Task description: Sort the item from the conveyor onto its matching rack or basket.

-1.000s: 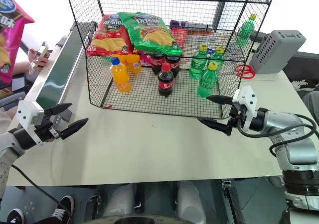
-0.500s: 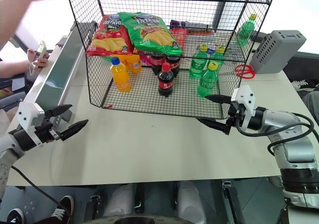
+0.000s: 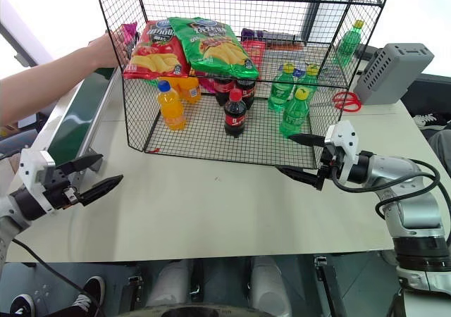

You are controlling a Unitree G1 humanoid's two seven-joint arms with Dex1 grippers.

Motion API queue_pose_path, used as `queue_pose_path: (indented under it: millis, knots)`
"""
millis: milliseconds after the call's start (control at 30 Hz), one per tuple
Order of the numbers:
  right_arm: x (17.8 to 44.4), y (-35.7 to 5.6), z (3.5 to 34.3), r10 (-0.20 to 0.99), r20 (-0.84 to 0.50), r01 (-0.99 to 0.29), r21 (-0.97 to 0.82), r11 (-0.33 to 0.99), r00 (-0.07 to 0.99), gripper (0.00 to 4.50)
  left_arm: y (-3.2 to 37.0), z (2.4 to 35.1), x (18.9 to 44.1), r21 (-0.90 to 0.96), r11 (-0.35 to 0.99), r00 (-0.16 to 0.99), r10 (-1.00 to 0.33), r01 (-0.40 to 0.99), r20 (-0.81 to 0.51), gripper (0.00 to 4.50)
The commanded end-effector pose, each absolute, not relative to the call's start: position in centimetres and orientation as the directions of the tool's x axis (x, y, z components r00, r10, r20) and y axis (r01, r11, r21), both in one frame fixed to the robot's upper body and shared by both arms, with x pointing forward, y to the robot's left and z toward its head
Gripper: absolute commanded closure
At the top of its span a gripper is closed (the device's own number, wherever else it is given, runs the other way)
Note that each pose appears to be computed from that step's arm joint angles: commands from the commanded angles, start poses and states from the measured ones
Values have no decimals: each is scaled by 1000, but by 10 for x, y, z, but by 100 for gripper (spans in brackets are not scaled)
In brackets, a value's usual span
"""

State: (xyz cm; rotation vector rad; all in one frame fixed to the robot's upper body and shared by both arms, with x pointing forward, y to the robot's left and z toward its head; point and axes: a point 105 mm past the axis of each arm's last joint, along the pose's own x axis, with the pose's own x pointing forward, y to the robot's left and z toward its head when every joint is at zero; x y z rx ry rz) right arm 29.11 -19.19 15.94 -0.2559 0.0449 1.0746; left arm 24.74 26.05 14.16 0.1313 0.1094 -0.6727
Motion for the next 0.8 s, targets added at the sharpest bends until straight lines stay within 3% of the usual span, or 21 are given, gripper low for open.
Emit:
queue_pose_path:
  millis: [33, 300, 400, 533, 733, 800]
  knots:
    - [290, -181, 170, 883, -120, -880, -219, 422, 454, 2, 271, 157, 241, 126, 782, 792, -602, 611, -100, 0]
    - [289, -158, 166, 913, -91, -907, -191, 376, 397, 2, 282, 160, 230, 160, 811, 826, -557, 563, -87, 0]
    - [286, -141, 165, 936, -58, -932, -127, 339, 348, 2, 296, 166, 231, 337, 828, 888, -456, 448, -58, 0]
    - [284, -108, 166, 959, 4, -955, -93, 282, 283, 2, 319, 174, 224, 419, 855, 945, -324, 306, -29, 0]
    - [282, -88, 166, 982, 21, -981, -43, 189, 189, 2, 341, 172, 204, 644, 730, 970, -228, 229, -86, 0]
    - [287, -84, 167, 983, 28, -982, -56, 181, 179, 2, 354, 174, 194, 757, 627, 981, -168, 185, -101, 0]
